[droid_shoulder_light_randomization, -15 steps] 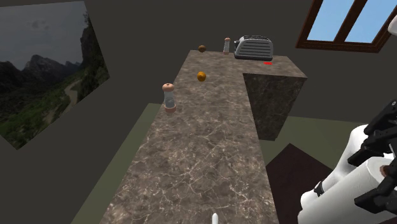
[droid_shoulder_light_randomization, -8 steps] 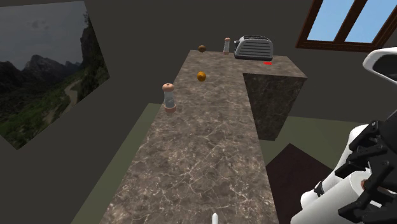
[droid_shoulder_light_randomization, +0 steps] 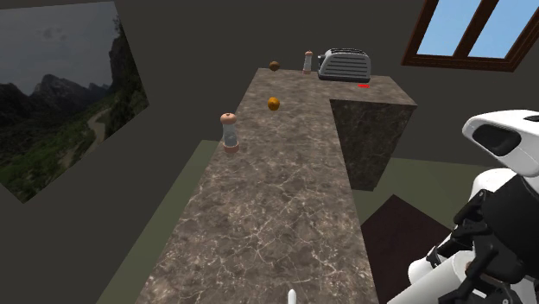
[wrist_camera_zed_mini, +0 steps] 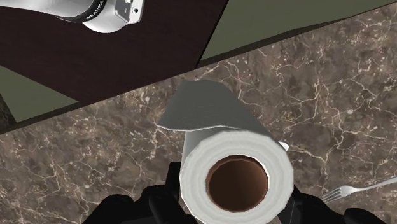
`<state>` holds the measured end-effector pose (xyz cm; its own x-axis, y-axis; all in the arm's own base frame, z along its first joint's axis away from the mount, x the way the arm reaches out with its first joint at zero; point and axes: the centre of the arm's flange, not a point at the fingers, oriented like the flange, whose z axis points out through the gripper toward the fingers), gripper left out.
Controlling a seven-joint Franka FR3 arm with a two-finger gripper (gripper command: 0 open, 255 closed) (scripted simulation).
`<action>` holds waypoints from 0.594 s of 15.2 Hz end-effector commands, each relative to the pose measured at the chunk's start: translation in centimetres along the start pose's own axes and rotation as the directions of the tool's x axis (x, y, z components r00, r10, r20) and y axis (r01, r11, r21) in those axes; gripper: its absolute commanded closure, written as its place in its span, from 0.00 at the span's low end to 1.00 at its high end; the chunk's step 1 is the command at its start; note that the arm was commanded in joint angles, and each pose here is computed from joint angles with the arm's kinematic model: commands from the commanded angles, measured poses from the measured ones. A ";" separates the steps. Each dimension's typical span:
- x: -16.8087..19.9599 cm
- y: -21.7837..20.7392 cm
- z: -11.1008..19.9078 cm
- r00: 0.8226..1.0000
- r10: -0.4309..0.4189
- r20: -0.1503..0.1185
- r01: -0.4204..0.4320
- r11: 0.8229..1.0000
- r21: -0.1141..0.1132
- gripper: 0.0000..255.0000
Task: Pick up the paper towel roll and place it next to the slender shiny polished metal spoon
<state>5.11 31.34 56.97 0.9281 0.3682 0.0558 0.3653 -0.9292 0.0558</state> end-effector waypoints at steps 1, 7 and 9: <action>0.0 -0.1 1.1 1.000 0.000 0.000 0.000 1.000 0.000 1.00; -0.2 -0.3 4.3 1.000 0.000 0.000 0.000 1.000 0.000 1.00; -0.3 -0.4 5.3 1.000 0.000 0.000 0.000 1.000 0.000 1.00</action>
<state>5.14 31.41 52.06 0.9281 0.3682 0.0558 0.3653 -0.9292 0.0558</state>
